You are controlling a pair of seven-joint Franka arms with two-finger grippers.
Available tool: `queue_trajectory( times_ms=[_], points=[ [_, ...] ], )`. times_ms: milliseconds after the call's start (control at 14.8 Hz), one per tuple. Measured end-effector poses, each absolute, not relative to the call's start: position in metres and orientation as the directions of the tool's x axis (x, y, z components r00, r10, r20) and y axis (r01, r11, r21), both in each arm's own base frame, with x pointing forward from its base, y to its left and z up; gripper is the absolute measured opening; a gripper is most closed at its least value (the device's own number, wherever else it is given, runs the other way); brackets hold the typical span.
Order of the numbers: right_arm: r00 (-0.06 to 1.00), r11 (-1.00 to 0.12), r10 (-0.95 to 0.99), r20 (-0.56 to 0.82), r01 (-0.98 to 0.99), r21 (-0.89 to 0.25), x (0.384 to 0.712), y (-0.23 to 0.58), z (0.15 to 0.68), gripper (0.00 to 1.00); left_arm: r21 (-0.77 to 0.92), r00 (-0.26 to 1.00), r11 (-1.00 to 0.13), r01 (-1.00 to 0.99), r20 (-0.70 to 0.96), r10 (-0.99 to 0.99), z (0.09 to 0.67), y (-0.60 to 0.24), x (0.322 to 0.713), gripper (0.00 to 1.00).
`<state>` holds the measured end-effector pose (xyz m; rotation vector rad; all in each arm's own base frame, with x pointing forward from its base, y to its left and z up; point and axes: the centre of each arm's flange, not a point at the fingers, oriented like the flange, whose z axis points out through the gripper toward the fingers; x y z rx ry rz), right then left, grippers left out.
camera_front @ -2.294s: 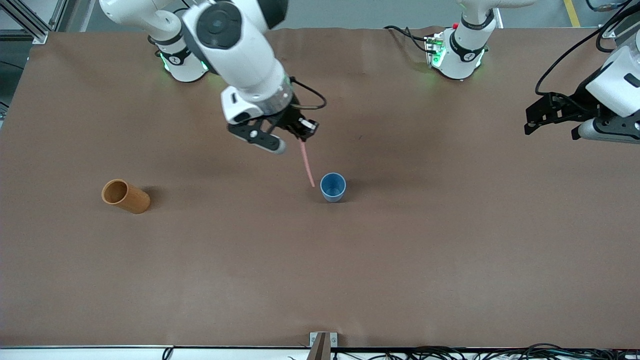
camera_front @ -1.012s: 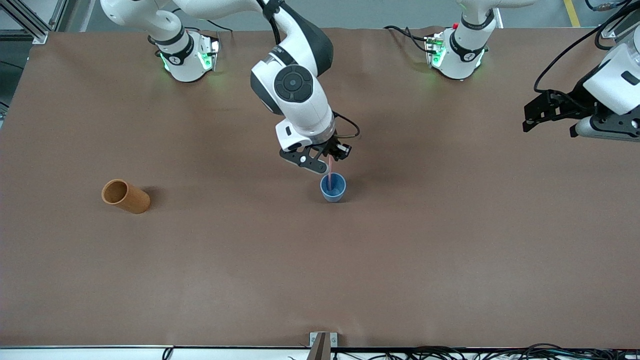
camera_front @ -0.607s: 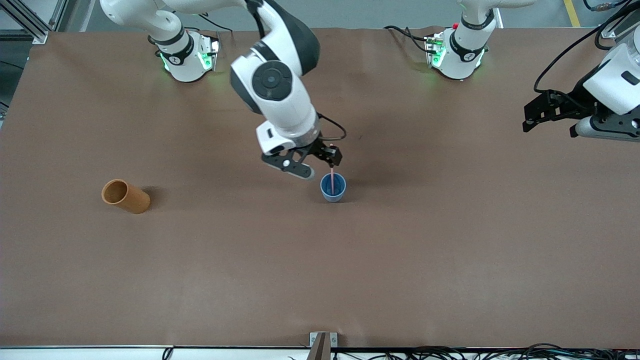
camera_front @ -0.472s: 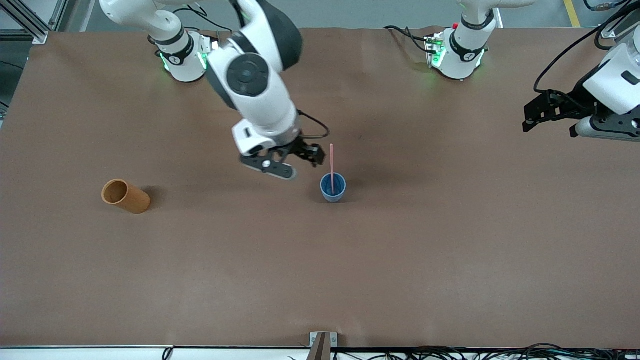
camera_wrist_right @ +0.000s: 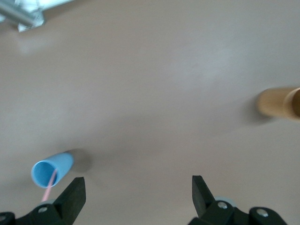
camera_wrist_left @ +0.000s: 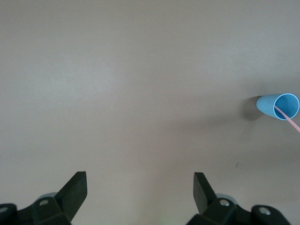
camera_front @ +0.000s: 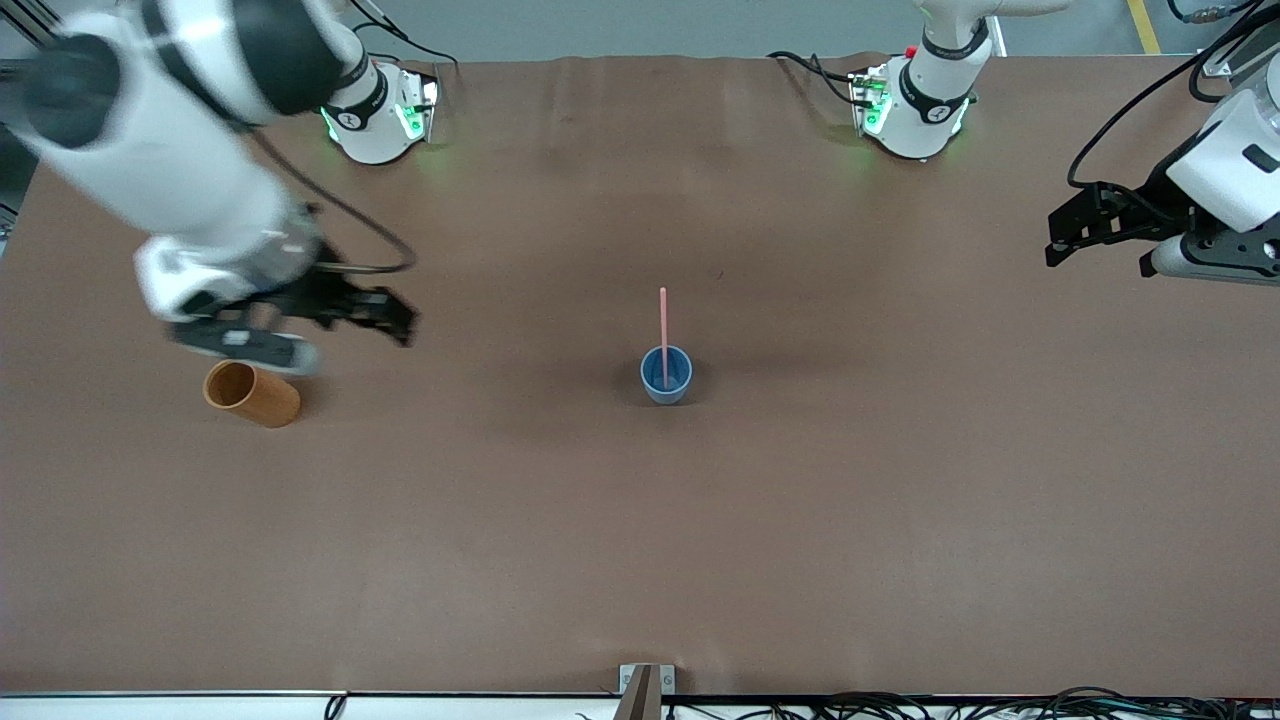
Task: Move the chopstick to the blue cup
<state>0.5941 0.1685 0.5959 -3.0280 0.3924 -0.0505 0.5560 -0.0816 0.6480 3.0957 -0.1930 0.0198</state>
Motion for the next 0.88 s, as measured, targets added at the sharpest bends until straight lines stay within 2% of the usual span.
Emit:
queue_trajectory(
  times_ms=[202,405,607,877],
  points=[
    [0.973,-0.970,-0.226,0.052,-0.220,-0.100,0.583,0.074,0.619,1.00,0.039,0.993,-0.992,-0.121,0.018,-0.120,0.647,-0.080,0.558,1.00],
    [0.973,-0.972,-0.222,0.055,-0.217,-0.085,0.564,0.020,0.627,1.00,0.039,0.993,-0.992,-0.121,0.023,-0.120,0.647,-0.080,0.559,1.00],
    [0.977,-0.980,-0.199,0.079,-0.199,-0.016,0.546,0.011,0.641,1.00,0.040,0.993,-0.992,-0.119,0.022,-0.119,0.647,-0.079,0.560,1.00],
    [0.985,-0.990,-0.139,0.103,-0.140,0.002,0.543,0.003,0.650,1.00,0.039,0.993,-0.992,-0.117,0.021,-0.116,0.647,-0.078,0.560,1.00]
  ],
)
